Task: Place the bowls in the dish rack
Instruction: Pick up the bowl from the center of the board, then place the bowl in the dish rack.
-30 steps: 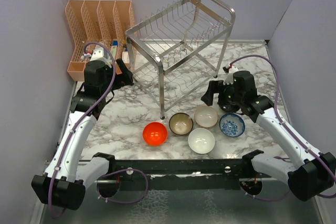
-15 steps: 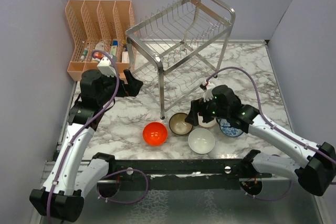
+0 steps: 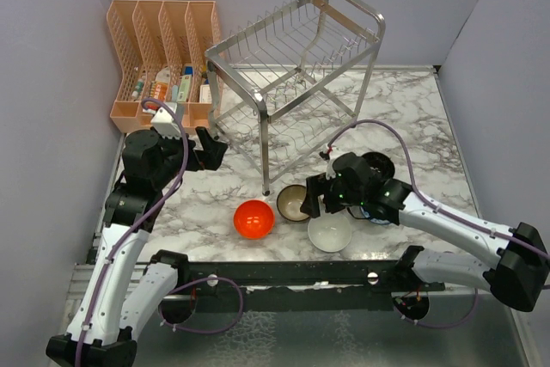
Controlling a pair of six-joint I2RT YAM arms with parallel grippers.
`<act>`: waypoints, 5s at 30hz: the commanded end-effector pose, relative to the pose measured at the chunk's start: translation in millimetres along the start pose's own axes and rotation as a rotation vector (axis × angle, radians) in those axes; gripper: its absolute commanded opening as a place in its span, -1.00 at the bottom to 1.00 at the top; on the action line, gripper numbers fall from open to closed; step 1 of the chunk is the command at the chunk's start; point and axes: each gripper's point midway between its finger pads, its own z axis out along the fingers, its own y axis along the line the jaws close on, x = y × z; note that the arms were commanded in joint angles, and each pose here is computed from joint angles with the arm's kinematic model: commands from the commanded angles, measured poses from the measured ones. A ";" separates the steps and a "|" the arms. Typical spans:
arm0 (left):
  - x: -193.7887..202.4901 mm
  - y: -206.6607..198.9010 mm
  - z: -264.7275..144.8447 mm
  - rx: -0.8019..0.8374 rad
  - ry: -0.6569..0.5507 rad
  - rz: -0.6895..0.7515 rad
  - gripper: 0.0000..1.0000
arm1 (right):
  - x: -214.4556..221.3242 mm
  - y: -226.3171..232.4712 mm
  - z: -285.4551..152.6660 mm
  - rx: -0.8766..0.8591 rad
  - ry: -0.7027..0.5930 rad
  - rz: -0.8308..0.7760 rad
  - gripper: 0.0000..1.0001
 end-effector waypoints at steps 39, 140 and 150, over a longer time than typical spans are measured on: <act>19.3 14.0 -5.3 -0.047 0.019 0.066 0.98 | 4.4 -26.2 64.2 0.272 -0.009 0.058 0.03; 16.4 12.7 -12.7 -0.068 -0.016 0.061 0.98 | -249.0 -66.4 95.2 0.392 -0.957 -0.017 -0.98; 19.5 14.6 -9.8 -0.070 -0.021 0.053 0.98 | -276.9 -64.1 107.9 0.394 -1.048 0.027 -0.98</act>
